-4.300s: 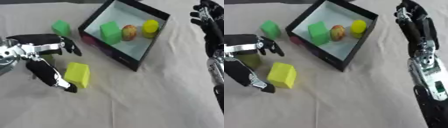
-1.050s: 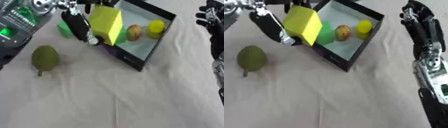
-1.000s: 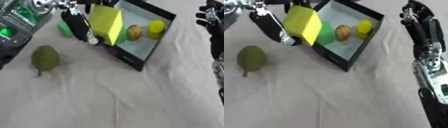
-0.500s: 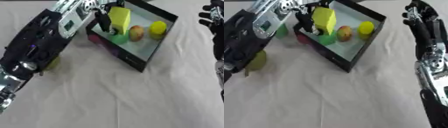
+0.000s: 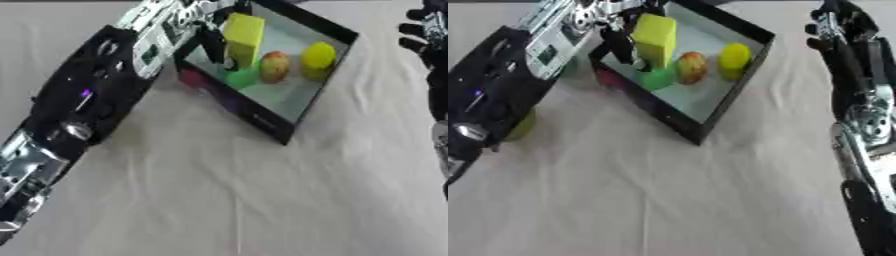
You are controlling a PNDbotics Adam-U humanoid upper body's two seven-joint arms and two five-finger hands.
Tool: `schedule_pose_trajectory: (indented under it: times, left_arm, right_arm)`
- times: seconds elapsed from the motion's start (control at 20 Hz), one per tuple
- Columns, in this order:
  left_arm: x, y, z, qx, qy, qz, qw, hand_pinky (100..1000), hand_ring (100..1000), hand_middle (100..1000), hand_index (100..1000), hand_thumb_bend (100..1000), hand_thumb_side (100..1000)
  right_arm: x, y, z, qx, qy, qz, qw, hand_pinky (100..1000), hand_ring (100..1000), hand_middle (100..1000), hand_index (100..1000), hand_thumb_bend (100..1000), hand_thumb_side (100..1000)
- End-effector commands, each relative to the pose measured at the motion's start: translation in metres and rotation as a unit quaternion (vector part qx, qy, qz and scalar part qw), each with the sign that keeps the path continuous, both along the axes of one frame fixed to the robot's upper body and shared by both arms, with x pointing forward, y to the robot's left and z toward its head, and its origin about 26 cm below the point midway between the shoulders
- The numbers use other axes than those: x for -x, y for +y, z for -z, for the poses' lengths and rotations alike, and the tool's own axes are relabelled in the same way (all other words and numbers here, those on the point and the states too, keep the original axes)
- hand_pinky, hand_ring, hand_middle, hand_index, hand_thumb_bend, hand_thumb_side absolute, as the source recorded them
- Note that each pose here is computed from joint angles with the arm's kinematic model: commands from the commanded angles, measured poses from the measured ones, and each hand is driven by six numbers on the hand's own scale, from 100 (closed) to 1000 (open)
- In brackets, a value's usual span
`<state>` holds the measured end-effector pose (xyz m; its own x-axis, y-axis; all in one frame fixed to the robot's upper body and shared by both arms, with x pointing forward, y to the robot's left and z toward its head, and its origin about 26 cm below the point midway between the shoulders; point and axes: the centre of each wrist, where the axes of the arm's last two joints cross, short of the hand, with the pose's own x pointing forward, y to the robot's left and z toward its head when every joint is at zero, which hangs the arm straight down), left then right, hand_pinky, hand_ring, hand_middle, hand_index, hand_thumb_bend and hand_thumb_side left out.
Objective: Pick up objects on the table and place them in the box.
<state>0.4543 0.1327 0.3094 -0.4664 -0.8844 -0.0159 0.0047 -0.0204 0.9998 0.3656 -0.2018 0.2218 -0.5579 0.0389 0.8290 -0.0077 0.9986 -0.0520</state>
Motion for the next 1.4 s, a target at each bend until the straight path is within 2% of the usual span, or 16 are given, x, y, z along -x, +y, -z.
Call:
schedule_pose_trajectory:
  times: [0.05,0.15,0.35,0.55,0.85,1.0,1.25,1.4]
  left_arm:
    - [0.006,-0.002,-0.019,0.018,-0.030,0.011,0.999,702,810,825,893,693,332]
    - [0.010,-0.002,-0.026,0.032,-0.045,0.015,0.998,695,811,815,899,750,339]
    - [0.017,0.001,-0.036,0.049,-0.056,0.019,0.997,688,808,806,889,728,323]
    - [0.022,0.015,-0.049,0.061,-0.067,0.007,0.996,682,805,795,864,687,311]
    - [0.032,0.064,-0.084,0.098,-0.067,-0.023,0.993,681,806,785,850,660,315]
    - [0.039,0.089,-0.095,0.093,-0.060,-0.045,0.993,687,809,777,834,648,309]
    - [0.049,0.123,-0.103,0.101,-0.033,-0.070,0.992,697,815,777,832,641,326]
    - [0.051,0.141,-0.100,0.090,-0.004,-0.088,0.992,723,830,785,843,661,350]
  right_arm:
    - [0.003,0.000,-0.011,0.004,-0.019,-0.005,1.000,803,776,721,833,100,566]
    - [0.003,0.000,-0.012,0.002,-0.021,-0.004,1.000,802,771,719,833,100,557]
    - [0.005,-0.001,-0.013,-0.009,-0.029,-0.003,1.000,802,766,716,833,100,561]
    - [0.006,-0.004,-0.014,-0.020,-0.034,0.007,0.999,803,765,716,833,100,568]
    - [0.004,-0.009,-0.009,-0.014,-0.025,0.020,0.999,803,765,715,833,100,569]
    - [0.004,-0.012,-0.008,-0.010,-0.022,0.024,0.999,803,765,714,833,100,569]
    - [0.004,-0.015,-0.007,-0.006,-0.019,0.030,0.999,803,764,714,832,100,569]
    - [0.004,-0.017,-0.006,-0.003,-0.017,0.034,0.999,804,764,714,832,100,569]
